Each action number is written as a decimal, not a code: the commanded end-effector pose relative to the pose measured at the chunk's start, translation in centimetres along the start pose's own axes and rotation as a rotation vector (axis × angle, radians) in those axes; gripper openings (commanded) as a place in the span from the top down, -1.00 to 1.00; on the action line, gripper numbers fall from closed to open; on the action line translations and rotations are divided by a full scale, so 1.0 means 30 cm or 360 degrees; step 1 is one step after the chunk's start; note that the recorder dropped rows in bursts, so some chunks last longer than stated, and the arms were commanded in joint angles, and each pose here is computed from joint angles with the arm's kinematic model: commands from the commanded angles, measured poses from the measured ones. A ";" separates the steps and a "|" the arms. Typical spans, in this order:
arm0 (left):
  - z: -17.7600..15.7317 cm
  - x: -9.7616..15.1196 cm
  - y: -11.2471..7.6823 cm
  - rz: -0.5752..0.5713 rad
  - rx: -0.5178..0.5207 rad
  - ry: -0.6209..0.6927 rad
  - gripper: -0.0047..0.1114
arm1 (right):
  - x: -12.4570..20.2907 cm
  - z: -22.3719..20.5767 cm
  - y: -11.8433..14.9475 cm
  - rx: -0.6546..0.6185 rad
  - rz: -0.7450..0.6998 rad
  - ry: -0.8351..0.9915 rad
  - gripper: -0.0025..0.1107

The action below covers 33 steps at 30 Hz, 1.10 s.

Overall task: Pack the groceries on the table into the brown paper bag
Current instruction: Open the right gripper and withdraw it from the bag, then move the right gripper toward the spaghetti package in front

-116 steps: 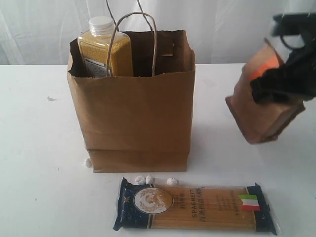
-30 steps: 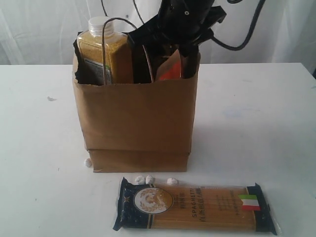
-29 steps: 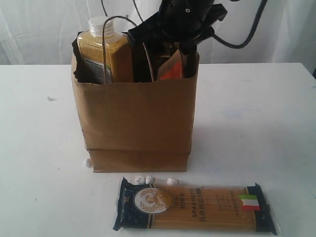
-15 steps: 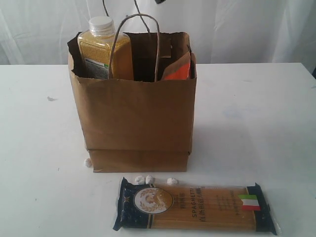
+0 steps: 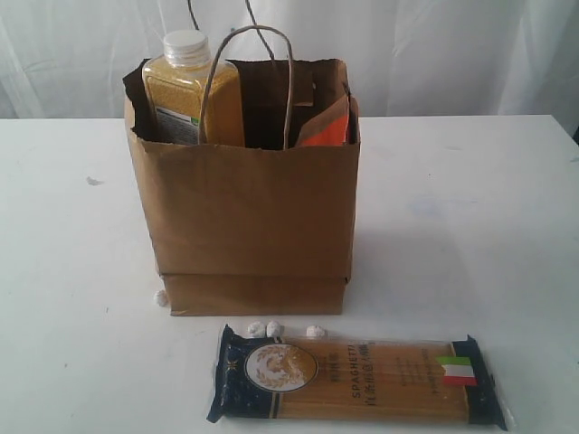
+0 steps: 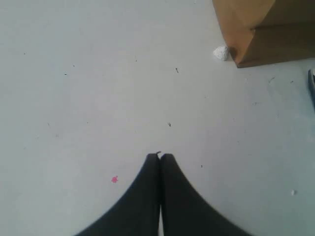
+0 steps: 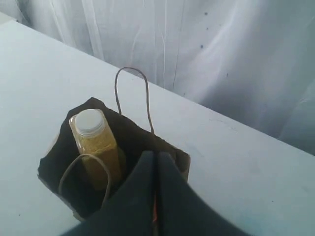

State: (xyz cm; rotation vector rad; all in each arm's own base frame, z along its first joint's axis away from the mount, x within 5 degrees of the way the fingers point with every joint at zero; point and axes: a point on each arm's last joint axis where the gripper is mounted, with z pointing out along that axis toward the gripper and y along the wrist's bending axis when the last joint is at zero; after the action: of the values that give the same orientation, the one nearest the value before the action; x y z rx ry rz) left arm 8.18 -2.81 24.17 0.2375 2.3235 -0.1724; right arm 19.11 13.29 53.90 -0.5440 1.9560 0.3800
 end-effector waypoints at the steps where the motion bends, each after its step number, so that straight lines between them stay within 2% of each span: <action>1: -0.006 0.007 -0.001 -0.0039 0.0022 -0.0007 0.92 | 0.022 -0.076 -0.007 0.0007 -0.0018 -0.0044 0.96; 8: -0.080 0.035 -0.022 -0.0280 0.0287 -0.0154 0.92 | 0.129 -0.147 -0.016 0.0006 -0.0041 -0.0030 0.96; 14: -0.115 0.048 -0.007 -0.0318 0.0291 -0.0292 0.92 | 0.252 -0.192 -0.022 -0.0014 -0.0041 -0.0126 0.96; 18: -0.098 0.082 0.000 -0.0349 0.0290 -0.0359 0.92 | 0.357 -0.172 -0.017 -0.0059 -0.0013 -0.0069 0.96; 24: -0.010 0.213 -0.008 -0.0509 0.0377 -0.0245 0.92 | 0.491 -0.130 -0.022 -0.0055 -0.0015 0.0067 0.96; 29: 0.057 0.302 0.003 -0.0537 0.0311 -0.0153 0.92 | 0.565 -0.098 -0.019 -0.0077 0.0004 0.0095 0.96; 33: 0.086 0.325 0.006 -0.0519 0.0291 -0.0137 0.92 | 0.600 -0.076 -0.013 -0.0110 0.0042 0.0112 0.96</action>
State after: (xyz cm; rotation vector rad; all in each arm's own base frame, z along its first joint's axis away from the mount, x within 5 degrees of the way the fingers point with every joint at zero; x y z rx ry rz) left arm 3.46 -1.99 16.21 -0.0539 2.2232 -0.5547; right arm 10.91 8.01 39.20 -0.5877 2.0385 0.4276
